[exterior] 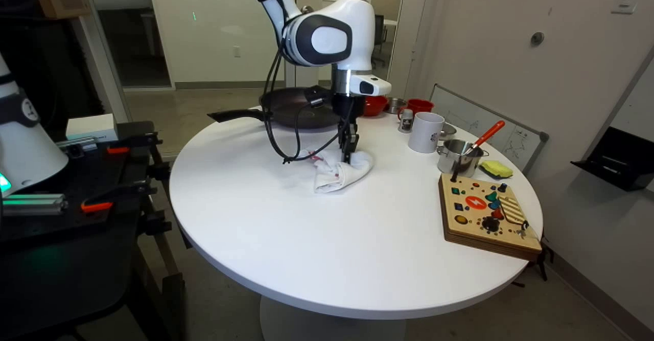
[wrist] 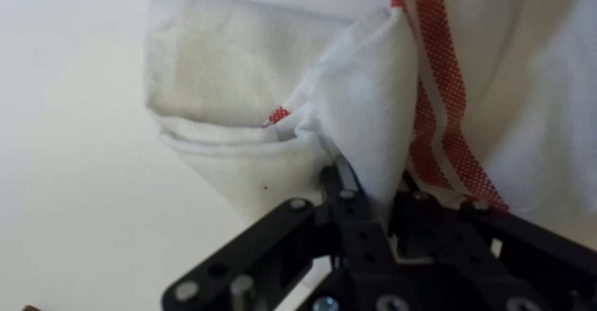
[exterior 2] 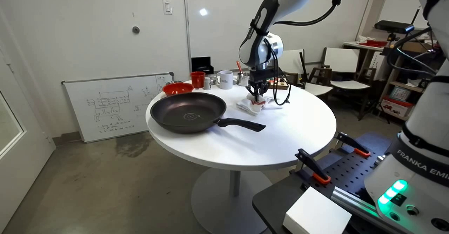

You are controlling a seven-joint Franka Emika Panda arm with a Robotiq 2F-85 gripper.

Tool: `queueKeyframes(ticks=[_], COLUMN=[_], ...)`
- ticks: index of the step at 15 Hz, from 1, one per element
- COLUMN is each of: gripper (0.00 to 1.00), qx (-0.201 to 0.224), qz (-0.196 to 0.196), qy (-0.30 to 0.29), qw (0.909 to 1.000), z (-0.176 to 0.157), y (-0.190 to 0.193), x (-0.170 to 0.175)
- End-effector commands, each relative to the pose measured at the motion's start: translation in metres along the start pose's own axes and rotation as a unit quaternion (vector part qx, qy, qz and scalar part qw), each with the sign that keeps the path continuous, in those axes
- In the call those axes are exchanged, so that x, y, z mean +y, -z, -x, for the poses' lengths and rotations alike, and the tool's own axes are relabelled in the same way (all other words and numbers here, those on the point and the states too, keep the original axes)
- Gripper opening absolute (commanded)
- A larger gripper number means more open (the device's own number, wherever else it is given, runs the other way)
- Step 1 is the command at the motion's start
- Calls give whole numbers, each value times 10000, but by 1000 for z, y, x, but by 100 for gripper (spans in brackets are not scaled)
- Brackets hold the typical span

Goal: Wipe the table with the towel

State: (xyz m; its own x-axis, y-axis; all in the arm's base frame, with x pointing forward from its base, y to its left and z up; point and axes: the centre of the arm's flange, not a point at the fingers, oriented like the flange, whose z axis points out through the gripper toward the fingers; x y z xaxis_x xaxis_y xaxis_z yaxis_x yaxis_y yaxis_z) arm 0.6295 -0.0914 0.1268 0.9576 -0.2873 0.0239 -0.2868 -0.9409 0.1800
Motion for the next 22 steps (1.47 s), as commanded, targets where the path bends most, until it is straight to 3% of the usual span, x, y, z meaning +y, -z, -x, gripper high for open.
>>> queueKeyframes(ticks=[1, 5, 11, 14, 18, 22], gripper=[7, 7, 7, 7, 7, 7], qx=[-369, -483, -701, -774, -682, -501], qz=[421, 652, 1026, 1049, 971, 747], qy=[-561, -1129, -1945, -2203, -2167, -1796], qw=[9969, 9903, 9730, 9667, 9690, 9796], z=[3, 8, 23, 31, 24, 7], y=[-70, -79, -96, -106, -105, -95], x=[45, 97, 175, 202, 200, 160])
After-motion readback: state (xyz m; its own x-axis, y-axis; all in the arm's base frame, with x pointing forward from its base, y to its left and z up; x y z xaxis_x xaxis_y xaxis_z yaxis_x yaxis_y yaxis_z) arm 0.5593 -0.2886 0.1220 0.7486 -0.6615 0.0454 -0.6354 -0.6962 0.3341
